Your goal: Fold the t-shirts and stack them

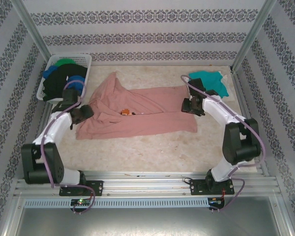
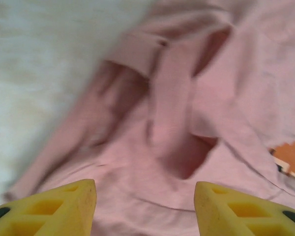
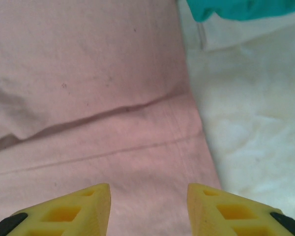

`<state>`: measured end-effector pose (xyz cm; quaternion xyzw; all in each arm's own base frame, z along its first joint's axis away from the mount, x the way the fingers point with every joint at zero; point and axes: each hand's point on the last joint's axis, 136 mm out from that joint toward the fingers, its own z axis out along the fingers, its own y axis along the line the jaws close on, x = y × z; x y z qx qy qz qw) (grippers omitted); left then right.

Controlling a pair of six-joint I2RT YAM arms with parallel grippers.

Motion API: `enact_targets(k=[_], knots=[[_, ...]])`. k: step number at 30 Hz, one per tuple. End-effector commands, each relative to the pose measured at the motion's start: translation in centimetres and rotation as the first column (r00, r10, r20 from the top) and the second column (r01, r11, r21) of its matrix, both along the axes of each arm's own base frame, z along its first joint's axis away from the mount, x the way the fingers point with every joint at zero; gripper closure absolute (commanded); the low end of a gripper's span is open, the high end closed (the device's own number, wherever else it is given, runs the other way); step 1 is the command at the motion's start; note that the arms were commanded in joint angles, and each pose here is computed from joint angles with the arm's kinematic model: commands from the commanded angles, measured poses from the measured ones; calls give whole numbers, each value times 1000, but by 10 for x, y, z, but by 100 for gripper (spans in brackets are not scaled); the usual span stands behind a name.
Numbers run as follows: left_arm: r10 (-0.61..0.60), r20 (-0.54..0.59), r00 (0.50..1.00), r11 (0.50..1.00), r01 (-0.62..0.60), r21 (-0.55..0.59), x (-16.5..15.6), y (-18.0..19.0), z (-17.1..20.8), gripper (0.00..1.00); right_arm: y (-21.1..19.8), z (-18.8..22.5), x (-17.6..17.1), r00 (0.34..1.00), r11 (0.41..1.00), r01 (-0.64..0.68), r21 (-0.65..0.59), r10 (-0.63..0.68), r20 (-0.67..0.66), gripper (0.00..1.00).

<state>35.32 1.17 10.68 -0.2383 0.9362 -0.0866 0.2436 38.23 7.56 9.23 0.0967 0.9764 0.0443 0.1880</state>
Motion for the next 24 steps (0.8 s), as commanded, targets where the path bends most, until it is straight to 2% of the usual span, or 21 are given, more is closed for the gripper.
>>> enact_targets(k=[1,7,12,16,18,24], knots=[[-130,-52,990,991,130,-11,22,-33,-20,44,-2,-17,6,998,997,-27,-69,24,-55,53],[-209,-137,968,977,211,3,47,-47,-49,43,-19,-42,16,993,983,-25,-183,3,-118,52],[-235,-175,956,971,240,8,51,-47,-66,40,-20,-60,24,991,991,-23,-135,5,-133,52],[-245,-169,955,968,250,9,55,-49,-69,43,-19,-64,31,991,990,-33,-134,15,-133,52],[-251,-166,954,967,255,6,57,-50,-70,48,-24,-65,32,990,987,-25,-157,3,-141,52],[-261,-165,951,965,262,-17,58,-54,-73,74,-28,-64,33,990,986,-18,-164,-5,-138,56]])
